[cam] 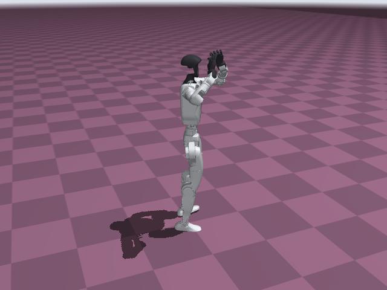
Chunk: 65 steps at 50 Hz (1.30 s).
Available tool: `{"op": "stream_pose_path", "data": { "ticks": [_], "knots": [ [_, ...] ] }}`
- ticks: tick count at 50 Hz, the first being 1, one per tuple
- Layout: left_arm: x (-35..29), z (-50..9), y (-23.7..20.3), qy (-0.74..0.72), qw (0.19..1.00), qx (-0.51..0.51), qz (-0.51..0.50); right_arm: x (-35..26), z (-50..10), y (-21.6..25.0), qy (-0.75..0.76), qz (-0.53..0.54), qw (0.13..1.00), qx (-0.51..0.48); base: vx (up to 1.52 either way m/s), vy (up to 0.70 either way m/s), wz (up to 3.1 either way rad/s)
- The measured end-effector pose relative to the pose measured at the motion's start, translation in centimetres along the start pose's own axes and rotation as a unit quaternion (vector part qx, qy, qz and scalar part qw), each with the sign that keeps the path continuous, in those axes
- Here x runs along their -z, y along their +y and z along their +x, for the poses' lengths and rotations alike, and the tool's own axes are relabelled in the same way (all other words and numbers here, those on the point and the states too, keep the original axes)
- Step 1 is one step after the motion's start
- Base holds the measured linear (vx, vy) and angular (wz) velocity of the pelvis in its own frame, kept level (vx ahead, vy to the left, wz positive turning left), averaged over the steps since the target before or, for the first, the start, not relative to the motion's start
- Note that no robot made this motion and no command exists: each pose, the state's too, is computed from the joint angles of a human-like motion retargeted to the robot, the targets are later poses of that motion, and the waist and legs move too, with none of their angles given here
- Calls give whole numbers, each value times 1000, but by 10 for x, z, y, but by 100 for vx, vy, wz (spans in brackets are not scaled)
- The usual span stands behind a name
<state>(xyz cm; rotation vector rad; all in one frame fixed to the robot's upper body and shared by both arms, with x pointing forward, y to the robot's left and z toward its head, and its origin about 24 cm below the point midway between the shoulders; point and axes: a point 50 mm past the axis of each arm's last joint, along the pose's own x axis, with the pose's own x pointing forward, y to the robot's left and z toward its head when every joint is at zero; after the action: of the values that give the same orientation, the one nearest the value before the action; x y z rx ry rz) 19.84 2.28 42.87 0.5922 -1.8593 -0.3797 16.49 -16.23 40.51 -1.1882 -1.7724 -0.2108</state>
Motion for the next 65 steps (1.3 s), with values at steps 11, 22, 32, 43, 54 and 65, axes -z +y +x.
{"op": "stream_pose_path", "data": {
  "ticks": [11,22,32,43,54,65],
  "knots": [
    [4,1,-4,8,1000,13,-11,-1,7,0,-17,-8,1000,3,11,5,-8],
    [0,1,0,6,999,13,-40,1,10,-3,-17,-15,1000,9,3,-1,-2],
    [1,1,4,9,999,-7,-38,1,11,-4,-19,-22,1000,8,0,0,0],
    [1,0,3,9,999,-7,-45,2,11,-3,-16,-21,1000,-1,0,0,0],
    [2,-2,3,12,999,-10,-45,1,12,-2,-19,-20,1000,-3,0,0,0],
    [5,-6,3,22,999,-8,-46,2,12,0,-16,-17,1000,-13,0,0,0]
  ]
}}
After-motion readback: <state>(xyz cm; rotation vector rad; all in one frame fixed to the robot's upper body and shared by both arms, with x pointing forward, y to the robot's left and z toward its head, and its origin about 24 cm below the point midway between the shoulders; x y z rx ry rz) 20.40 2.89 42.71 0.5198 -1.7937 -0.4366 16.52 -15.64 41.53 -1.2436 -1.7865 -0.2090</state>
